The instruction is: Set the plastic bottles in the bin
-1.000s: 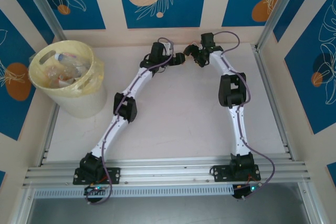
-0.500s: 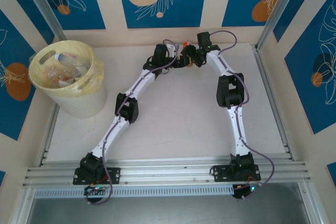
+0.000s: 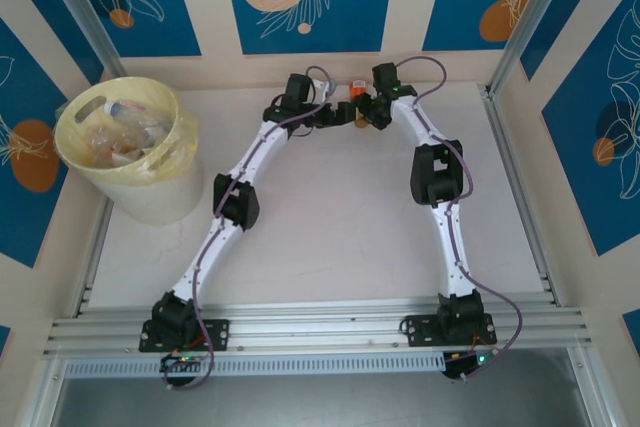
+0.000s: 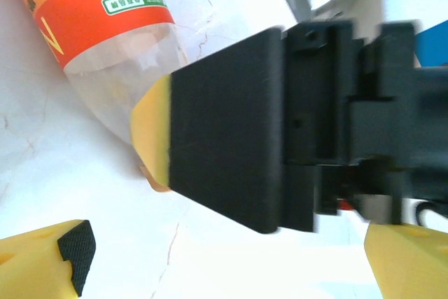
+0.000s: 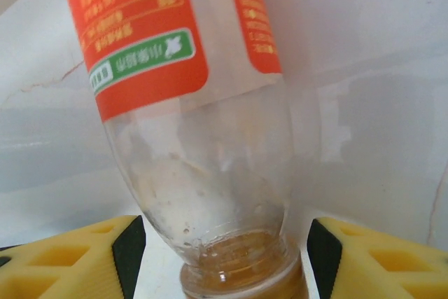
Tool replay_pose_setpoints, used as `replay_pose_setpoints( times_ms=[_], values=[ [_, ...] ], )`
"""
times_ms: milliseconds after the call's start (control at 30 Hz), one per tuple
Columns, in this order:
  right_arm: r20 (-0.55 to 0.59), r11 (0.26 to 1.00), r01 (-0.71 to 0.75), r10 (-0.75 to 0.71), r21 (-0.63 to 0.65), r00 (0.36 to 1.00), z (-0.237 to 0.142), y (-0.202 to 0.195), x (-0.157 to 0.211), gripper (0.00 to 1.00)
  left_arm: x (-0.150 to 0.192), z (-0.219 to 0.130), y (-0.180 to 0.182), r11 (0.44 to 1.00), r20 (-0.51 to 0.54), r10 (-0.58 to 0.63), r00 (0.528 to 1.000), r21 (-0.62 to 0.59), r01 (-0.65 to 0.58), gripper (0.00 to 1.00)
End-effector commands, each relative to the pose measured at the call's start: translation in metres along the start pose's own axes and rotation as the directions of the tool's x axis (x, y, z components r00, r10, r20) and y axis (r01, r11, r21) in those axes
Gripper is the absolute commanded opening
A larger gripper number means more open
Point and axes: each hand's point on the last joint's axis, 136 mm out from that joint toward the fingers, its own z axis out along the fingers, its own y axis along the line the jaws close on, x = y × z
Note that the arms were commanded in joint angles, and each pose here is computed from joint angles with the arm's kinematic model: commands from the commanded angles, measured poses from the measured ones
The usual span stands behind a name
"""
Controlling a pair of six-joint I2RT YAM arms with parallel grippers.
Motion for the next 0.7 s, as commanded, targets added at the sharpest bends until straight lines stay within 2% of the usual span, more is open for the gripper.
replay_pose_setpoints(
  times_ms=[0, 200, 400, 533, 667],
  values=[
    [-0.096, 0.998, 0.048, -0.044, 0.033, 0.994, 0.013, -0.013, 0.024, 0.63, -0.039, -0.043, -0.037, 0.997, 0.057, 0.079, 0.995, 0.008, -0.08, 1.0],
    [-0.12, 0.996, 0.059, -0.051, 0.067, 0.992, 0.012, -0.013, 0.031, 0.51, -0.054, -0.055, -0.032, 0.995, 0.099, 0.097, 0.99, -0.034, -0.094, 1.0],
    [-0.106, 0.996, 0.072, -0.067, 0.052, 0.992, 0.008, -0.005, 0.028, 0.37, -0.05, -0.055, -0.028, 0.996, 0.089, 0.083, 0.993, -0.042, -0.08, 1.0],
    [-0.054, 0.989, 0.147, -0.147, 0.003, 0.988, -0.016, 0.02, 0.022, 0.29, -0.051, -0.058, -0.025, 0.996, 0.091, 0.041, 0.995, -0.079, -0.033, 1.0],
    [0.058, 0.96, 0.255, -0.25, -0.116, 0.966, -0.06, 0.056, 0.025, 0.26, -0.051, -0.065, -0.029, 0.995, 0.084, -0.008, 0.996, -0.1, 0.016, 1.0]
  ],
)
